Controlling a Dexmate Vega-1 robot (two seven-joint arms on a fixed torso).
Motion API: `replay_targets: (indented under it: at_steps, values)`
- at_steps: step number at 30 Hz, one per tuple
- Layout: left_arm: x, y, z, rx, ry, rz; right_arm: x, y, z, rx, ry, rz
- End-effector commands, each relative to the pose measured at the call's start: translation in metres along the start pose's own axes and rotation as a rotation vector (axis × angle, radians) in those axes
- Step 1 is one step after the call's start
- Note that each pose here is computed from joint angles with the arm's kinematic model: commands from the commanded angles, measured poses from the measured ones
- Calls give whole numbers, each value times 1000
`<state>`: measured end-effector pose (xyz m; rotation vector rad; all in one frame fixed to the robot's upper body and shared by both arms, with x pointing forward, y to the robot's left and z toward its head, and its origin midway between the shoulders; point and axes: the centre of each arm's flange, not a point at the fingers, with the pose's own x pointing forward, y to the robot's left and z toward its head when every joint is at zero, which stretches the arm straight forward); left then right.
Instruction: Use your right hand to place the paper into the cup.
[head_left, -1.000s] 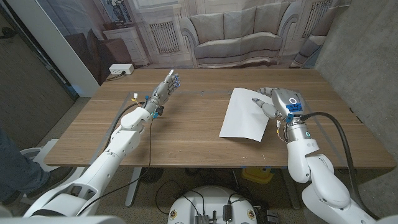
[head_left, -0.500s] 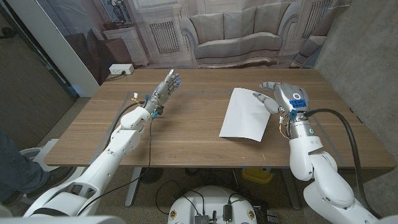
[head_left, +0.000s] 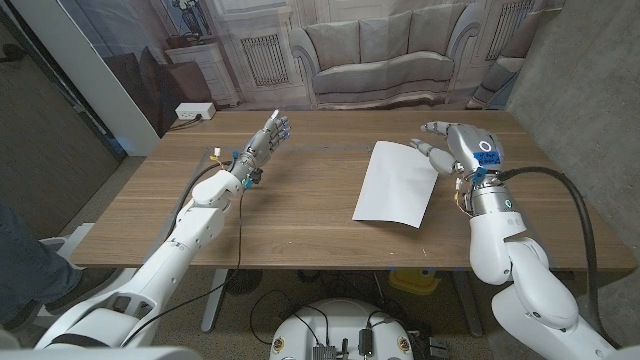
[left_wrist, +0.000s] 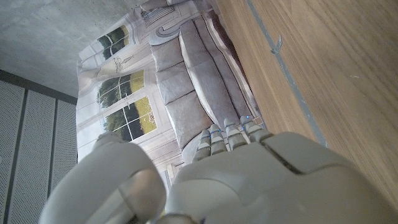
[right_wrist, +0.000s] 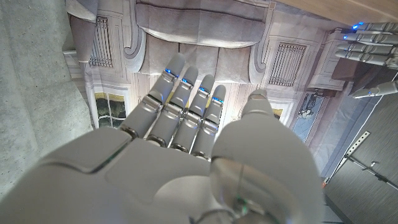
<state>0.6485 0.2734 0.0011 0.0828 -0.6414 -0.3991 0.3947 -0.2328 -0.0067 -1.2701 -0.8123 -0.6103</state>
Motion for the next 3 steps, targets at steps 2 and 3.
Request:
replay_targets:
  at_steps: [2, 3]
  values:
    - [-8, 2, 0, -4, 5, 1, 1, -7, 3, 17, 6, -6]
    - [-9, 2, -1, -6, 3, 5, 2, -7, 3, 17, 3, -5]
